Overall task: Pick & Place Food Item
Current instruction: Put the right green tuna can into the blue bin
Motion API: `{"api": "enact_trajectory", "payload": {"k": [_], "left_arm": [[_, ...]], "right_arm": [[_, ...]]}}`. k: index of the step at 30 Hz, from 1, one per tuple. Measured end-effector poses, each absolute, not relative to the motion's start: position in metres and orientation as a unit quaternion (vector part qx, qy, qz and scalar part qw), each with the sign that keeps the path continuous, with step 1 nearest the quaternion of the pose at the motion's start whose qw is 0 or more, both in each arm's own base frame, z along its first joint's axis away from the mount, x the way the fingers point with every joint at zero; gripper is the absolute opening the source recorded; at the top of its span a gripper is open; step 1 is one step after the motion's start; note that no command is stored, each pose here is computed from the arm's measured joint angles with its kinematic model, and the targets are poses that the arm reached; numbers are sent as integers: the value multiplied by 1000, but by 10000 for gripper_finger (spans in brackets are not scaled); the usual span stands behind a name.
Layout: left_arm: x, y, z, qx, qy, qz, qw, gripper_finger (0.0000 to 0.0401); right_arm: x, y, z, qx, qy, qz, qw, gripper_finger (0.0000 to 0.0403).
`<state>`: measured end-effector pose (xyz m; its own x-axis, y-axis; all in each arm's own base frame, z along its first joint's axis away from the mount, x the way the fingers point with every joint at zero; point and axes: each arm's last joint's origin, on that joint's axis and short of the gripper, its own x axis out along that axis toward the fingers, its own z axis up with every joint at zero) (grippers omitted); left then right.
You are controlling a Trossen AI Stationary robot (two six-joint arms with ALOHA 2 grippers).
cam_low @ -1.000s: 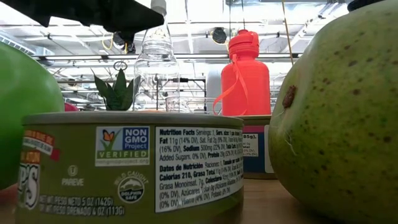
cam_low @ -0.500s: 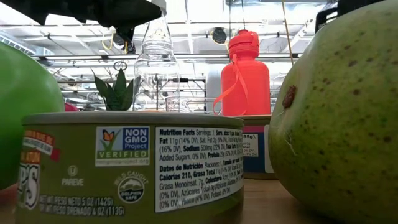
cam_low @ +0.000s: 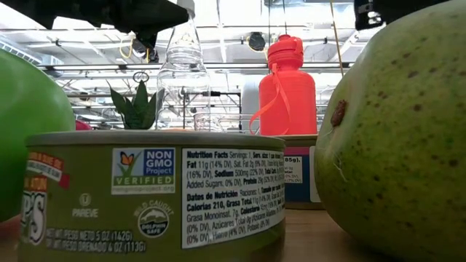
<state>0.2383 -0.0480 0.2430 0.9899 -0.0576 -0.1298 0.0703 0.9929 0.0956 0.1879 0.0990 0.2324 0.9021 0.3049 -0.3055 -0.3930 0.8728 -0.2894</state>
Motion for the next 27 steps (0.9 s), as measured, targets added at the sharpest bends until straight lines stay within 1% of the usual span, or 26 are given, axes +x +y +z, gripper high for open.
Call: {"api": "enact_trajectory", "payload": {"k": [5,8,13,18,22,27], "left_arm": [[238,-48,243,53,63,-32,996,51],[238,-48,243,66,62,-33,995,51],[238,-48,244,78,58,-34,995,51],[238,-50,244,82,57,-39,994,51],[237,-55,244,102,54,-59,992,51],[236,-62,248,97,29,-92,991,51]], "right_arm": [[210,120,230,-193,155,170,954,0],[218,128,232,-199,158,145,956,0],[220,137,233,-196,148,117,962,0],[218,142,237,-172,130,125,968,0],[213,149,237,-159,128,156,966,0],[201,166,234,-94,152,262,948,0]]}}
